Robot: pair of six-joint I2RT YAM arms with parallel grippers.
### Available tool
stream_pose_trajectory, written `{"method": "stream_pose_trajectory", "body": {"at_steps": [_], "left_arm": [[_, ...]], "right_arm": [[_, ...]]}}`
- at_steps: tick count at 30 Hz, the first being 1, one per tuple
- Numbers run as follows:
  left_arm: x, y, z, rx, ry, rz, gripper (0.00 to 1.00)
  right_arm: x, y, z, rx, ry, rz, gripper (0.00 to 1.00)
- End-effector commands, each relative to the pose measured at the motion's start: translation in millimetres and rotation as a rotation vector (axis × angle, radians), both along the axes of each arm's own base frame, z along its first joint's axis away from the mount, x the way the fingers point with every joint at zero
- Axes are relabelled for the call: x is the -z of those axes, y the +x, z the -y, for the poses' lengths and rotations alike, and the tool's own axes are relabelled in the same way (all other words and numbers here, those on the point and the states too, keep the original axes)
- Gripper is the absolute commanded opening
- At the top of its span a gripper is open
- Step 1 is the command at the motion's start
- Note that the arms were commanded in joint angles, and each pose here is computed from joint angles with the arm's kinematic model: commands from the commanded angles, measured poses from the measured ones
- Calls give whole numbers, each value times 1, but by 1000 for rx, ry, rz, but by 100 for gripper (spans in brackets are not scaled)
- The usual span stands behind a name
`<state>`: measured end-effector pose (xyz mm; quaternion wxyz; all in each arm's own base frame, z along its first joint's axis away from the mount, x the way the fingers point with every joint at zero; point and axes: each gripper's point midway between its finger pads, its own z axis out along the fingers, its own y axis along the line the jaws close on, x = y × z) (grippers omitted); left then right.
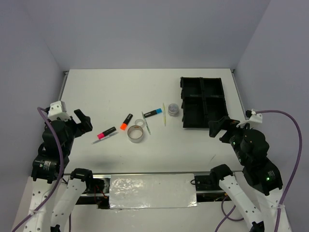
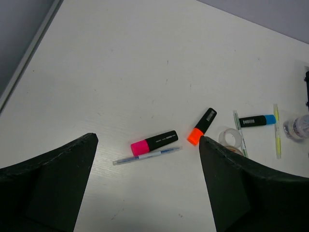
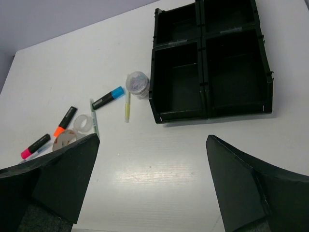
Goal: Sort the stationery into containers
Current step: Pick up the stationery from the center of the board.
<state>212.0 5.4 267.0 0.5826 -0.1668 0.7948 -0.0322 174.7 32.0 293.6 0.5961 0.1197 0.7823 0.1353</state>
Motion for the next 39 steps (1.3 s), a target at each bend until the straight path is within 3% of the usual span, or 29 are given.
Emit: {"method": "stream_pose_trajectory", "body": {"at_steps": [1,5,6,9,10,17,20,23,30,33,34,39], "left_arm": [[-9,7,-1,-16,-14,38,99],[-7,8,0,-16,-13,30,99],[-6,8,0,-16,-13,27,99],[-6,8,-3,-34,-11,22,99],[-6,7,-4,-39,-13,21,99],[-7,5,-7,-55,-12,29,99],[-4,8,-5,-43,-10,17,99],[-3,10,-2,-27,-9,9,99],[-4,11,2,2,-10,14,99],[-4,11,4,10,-11,16,99],[-5,11,4,11,-12,18,99],[-5,11,6,27,-13,23,99]], "right_arm": [[-8,1,-4,-20,14,19,100],[-22,11,-51,-253,91,123,100],[-22,7,-77,-395,130,122,100],[9,31,-121,-544,208,-33,100],[34,50,-139,-546,219,-147,100],[129,78,-260,-531,-165,-439,99],[166,88,-294,-527,-269,-510,84],[179,97,-316,-532,-304,-531,67],[216,109,-327,-501,-363,-587,62],[234,108,-326,-490,-387,-627,55],[239,108,-326,-486,-386,-634,47],[245,100,-326,-498,-367,-642,45]]}}
